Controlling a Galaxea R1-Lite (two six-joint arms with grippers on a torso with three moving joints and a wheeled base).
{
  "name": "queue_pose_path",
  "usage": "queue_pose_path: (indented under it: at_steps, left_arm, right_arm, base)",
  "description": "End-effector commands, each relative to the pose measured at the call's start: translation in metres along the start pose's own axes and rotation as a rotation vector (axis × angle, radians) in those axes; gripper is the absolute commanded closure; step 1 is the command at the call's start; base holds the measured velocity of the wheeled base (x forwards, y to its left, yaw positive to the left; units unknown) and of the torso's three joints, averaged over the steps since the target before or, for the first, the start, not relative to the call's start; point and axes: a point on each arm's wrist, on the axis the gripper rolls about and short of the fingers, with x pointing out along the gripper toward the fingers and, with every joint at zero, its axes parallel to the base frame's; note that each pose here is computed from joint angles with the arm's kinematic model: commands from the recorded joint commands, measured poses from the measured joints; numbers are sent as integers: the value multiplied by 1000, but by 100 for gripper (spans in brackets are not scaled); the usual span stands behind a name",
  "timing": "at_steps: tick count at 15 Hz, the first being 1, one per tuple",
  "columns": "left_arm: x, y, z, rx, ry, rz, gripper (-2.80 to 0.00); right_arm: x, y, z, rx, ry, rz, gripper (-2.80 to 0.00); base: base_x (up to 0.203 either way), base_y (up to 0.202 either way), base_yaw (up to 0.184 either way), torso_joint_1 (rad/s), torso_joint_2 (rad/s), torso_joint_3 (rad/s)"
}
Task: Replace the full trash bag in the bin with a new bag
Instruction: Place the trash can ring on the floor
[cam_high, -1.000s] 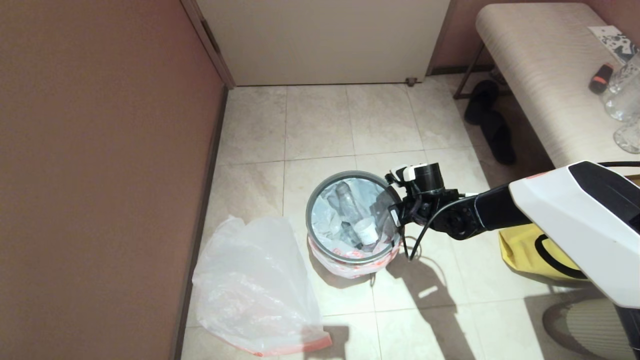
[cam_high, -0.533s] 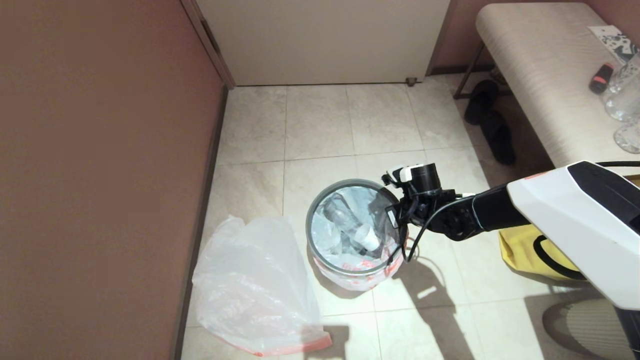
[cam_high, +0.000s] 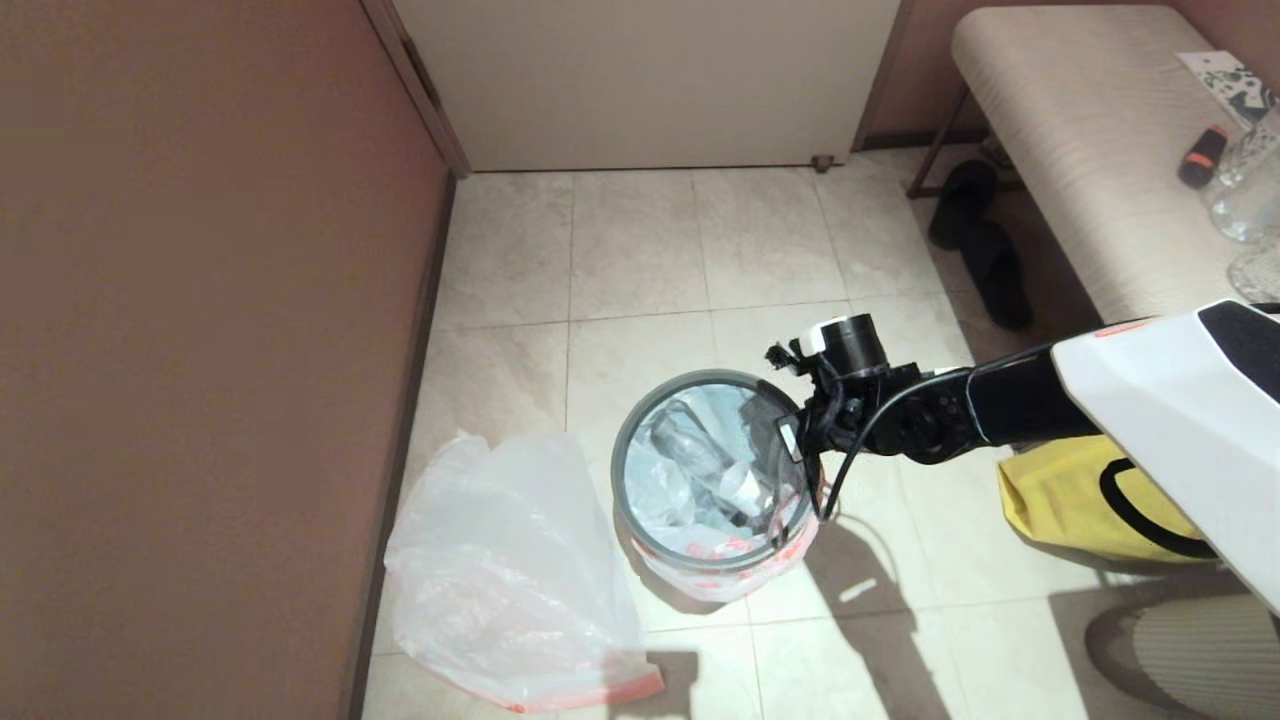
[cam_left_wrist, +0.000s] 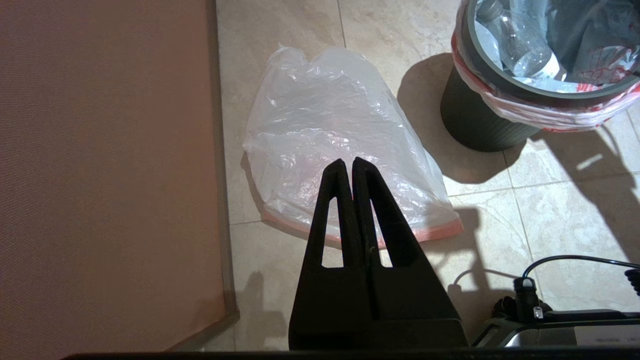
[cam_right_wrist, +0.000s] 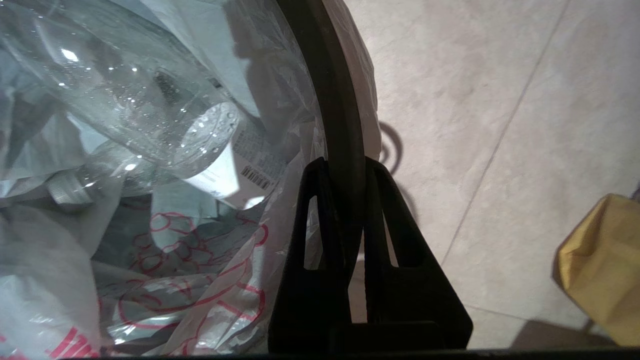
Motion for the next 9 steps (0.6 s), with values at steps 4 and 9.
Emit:
queue_pose_path:
  at_steps: [4, 9]
  left_arm:
    - [0, 0, 0, 0, 2, 0, 0]
    - [0, 0, 0, 0, 2, 0, 0]
  right_arm:
    - [-4, 2, 7, 48, 22, 30, 0]
    - [0, 6, 10, 71, -30, 26, -280]
  base:
    - [0, 0, 0, 0, 0, 0]
    - [0, 0, 0, 0, 0, 0]
